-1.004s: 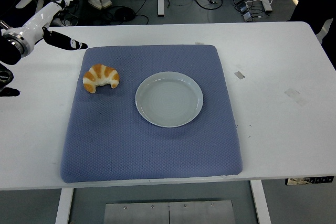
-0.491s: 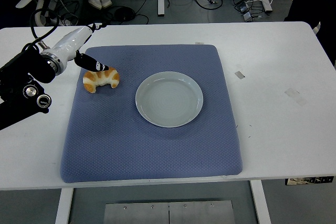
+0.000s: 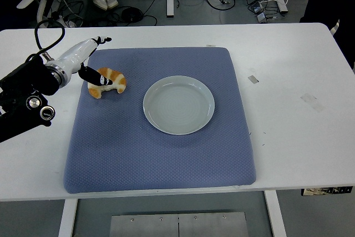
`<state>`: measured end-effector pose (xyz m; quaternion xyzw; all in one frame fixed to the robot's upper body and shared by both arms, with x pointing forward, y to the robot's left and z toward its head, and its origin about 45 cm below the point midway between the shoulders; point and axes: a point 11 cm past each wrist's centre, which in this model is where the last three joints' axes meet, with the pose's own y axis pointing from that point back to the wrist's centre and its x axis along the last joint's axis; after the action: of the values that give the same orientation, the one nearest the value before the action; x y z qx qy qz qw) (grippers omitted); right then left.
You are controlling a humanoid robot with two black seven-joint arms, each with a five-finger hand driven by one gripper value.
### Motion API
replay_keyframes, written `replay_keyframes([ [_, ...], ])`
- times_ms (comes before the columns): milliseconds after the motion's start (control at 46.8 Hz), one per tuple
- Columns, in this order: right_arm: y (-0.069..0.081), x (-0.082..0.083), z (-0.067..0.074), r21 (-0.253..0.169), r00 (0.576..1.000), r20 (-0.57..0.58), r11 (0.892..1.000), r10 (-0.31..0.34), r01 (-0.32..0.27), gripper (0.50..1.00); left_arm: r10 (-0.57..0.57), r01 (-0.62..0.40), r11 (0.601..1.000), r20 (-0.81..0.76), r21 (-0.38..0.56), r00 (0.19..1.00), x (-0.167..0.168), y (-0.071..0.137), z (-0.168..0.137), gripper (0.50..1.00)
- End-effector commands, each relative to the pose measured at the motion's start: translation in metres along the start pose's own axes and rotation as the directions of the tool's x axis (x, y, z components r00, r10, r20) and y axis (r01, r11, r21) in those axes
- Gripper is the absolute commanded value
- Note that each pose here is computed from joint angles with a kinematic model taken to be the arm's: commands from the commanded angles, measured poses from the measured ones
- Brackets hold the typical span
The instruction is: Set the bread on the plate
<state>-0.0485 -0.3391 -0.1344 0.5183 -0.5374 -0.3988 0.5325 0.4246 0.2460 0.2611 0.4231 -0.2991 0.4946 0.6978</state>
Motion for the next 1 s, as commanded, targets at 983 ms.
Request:
replay_keyframes([
  [983, 0.000, 0.000, 0.001, -0.001, 1.000, 0.001, 1.000, 0.000, 0.000, 1.000, -0.044, 0.038, 0.998, 0.141, 0.044, 0.989, -0.013, -0.015, -0.016, 0.958],
])
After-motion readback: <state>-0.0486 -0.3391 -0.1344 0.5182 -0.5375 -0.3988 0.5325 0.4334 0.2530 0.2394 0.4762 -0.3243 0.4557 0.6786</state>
